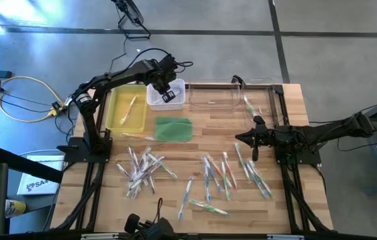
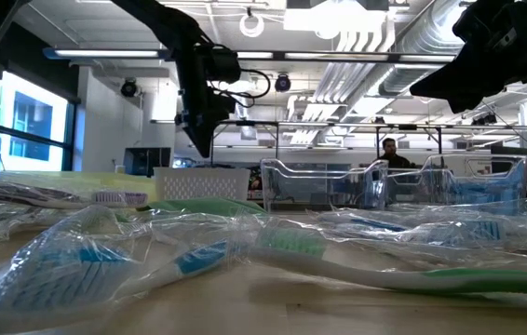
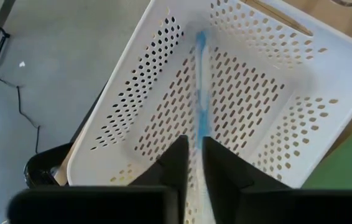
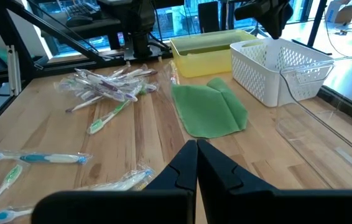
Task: Pick & Place Toothbrushes
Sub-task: Put the blue toothbrush into the white bin, then put the green toothbrush into the right transparent bin
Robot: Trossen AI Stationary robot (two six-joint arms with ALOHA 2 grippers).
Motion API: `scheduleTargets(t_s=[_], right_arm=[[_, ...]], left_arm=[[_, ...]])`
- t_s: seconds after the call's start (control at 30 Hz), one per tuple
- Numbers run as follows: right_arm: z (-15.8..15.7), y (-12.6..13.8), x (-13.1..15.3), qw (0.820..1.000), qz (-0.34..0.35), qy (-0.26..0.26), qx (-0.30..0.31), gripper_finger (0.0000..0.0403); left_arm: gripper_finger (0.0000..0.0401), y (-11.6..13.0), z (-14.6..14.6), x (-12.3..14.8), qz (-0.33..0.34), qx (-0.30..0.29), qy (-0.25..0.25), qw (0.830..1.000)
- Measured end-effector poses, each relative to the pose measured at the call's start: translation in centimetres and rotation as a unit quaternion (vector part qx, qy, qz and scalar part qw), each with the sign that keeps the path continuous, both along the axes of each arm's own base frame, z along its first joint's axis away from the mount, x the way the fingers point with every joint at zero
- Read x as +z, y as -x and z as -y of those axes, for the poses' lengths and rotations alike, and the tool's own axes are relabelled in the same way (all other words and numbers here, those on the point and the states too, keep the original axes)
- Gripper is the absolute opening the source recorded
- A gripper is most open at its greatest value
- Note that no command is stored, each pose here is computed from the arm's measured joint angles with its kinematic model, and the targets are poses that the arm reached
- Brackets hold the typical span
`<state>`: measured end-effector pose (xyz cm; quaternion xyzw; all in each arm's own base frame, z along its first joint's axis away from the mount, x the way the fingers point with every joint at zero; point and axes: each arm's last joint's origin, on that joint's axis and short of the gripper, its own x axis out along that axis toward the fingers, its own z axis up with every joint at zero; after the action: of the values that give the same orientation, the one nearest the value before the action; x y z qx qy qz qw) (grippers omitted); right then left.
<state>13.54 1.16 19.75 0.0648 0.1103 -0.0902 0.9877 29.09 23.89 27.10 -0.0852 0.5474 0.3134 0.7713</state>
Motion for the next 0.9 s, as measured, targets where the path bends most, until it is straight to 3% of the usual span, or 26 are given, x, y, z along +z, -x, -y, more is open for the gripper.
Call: scheduleTargets(t_s=[0.27,0.9], right_arm=[[0.0,0.0,0.0,1.0,0.0,0.0,0.0,0.0002],[0.0,0.0,0.0,1.0,0.0,-0.001,-0.002,0.0002]], left_arm=[[0.0111,0.0,0.0,0.0,-0.005,-0.011,-0.002,1.0],[0.0113,-1.6,-1.1,1.2,0.091,-0.017,-0.073,0.993]])
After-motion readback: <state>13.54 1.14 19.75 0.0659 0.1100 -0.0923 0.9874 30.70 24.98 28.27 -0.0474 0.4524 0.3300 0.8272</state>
